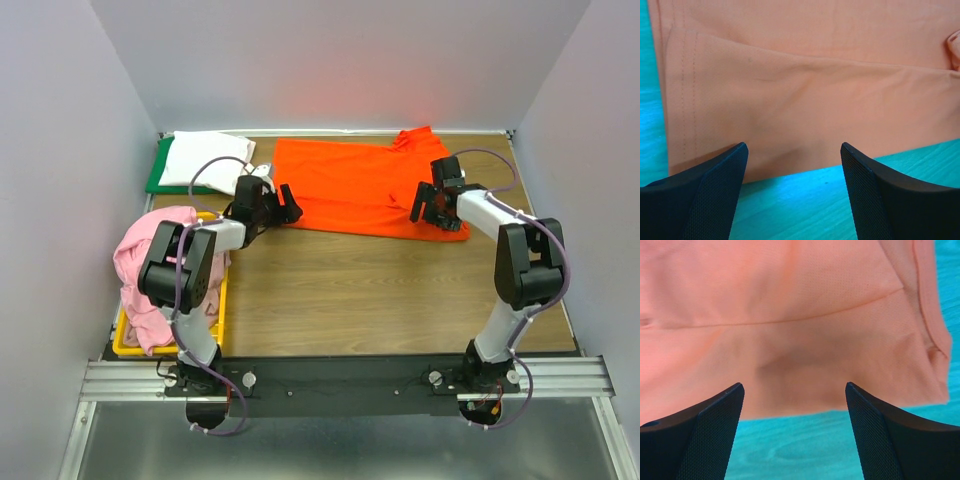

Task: Fold and stack the t-shirts
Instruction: Fold the tshirt

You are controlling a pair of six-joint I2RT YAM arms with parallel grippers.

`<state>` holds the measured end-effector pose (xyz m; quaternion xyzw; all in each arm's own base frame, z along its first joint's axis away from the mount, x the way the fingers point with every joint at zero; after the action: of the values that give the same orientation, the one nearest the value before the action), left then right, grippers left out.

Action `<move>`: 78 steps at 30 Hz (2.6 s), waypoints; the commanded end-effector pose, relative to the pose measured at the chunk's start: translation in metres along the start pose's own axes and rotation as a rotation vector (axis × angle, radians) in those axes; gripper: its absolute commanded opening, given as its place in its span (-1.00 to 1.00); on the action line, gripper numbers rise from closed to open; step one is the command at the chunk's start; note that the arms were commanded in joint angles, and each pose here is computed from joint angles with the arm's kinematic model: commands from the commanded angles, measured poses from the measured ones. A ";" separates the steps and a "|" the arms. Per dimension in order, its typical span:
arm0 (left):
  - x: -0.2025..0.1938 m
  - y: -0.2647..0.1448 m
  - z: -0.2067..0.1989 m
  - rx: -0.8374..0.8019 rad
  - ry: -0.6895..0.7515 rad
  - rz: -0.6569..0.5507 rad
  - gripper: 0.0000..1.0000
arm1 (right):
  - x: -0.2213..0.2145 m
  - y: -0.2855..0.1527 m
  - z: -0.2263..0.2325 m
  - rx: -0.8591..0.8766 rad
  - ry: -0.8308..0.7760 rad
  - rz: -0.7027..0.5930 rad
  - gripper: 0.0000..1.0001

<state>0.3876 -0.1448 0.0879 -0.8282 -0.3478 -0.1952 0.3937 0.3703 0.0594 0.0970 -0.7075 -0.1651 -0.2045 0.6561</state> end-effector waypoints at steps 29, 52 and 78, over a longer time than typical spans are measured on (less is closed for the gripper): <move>-0.094 -0.012 -0.005 0.091 0.017 0.062 0.65 | -0.066 -0.003 0.041 0.220 -0.059 0.127 0.76; -0.092 -0.078 -0.084 0.031 0.065 -0.055 0.83 | -0.035 -0.073 0.038 0.296 -0.071 -0.028 0.78; -0.172 -0.078 -0.025 0.102 -0.033 0.078 0.82 | -0.121 -0.039 0.022 0.231 0.019 0.095 0.77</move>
<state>0.2502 -0.2195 0.0734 -0.8282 -0.3601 -0.2061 0.3769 0.2834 0.0984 0.0864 -0.6113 -0.2071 -0.1768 0.7431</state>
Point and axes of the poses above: each gripper's point midway between its finger pads, its own y axis out along the fingers, its own z axis along the line the jaws close on, x = y × z, the point moved 7 cm from there along -y, back along the fingers, and after that the axes turned 13 degrees about -y, right-handed, at the moved point
